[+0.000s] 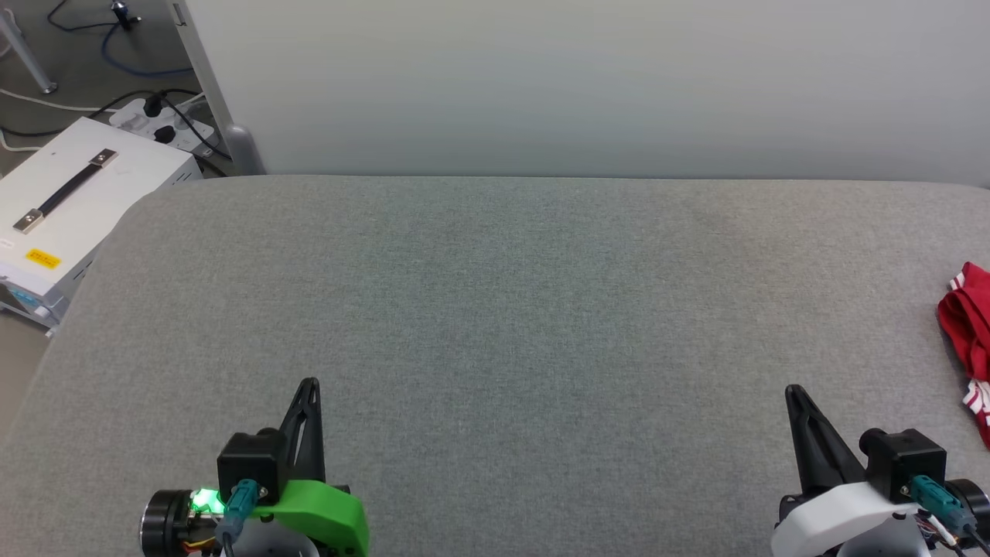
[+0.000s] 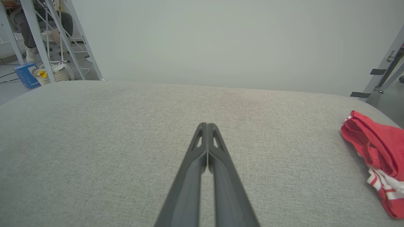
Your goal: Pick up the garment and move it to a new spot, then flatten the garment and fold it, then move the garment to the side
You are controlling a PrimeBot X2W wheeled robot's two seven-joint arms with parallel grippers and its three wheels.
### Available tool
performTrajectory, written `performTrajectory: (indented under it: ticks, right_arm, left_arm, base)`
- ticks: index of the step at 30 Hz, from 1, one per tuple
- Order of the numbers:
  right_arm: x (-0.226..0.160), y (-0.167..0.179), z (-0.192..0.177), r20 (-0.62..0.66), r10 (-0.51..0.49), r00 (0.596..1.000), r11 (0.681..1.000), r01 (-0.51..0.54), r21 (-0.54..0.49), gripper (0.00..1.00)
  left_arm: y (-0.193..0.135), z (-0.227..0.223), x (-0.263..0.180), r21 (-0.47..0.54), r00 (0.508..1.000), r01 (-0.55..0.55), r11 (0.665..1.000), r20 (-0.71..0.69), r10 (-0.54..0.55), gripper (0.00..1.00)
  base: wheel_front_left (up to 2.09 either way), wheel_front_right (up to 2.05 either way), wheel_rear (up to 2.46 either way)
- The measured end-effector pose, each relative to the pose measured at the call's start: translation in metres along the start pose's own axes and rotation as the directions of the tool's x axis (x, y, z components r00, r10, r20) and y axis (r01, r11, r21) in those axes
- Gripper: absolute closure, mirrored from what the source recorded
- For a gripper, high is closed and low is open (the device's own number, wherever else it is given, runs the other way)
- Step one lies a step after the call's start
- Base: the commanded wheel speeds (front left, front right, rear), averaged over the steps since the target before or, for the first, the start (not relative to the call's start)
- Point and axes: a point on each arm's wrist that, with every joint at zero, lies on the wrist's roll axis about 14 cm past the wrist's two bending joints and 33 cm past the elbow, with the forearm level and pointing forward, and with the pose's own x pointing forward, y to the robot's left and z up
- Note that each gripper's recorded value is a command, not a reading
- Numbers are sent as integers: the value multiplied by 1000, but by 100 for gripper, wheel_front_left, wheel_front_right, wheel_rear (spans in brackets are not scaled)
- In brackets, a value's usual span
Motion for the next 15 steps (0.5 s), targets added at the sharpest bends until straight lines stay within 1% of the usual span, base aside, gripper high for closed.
performTrajectory:
  ticks: [15]
  right_arm:
    - [4,1,2,-13,4,1000,1000,-4,-19,100]
  left_arm:
    - [2,0,4,9,1000,-6,1000,-18,6,100]
  base:
    - [0,0,0]
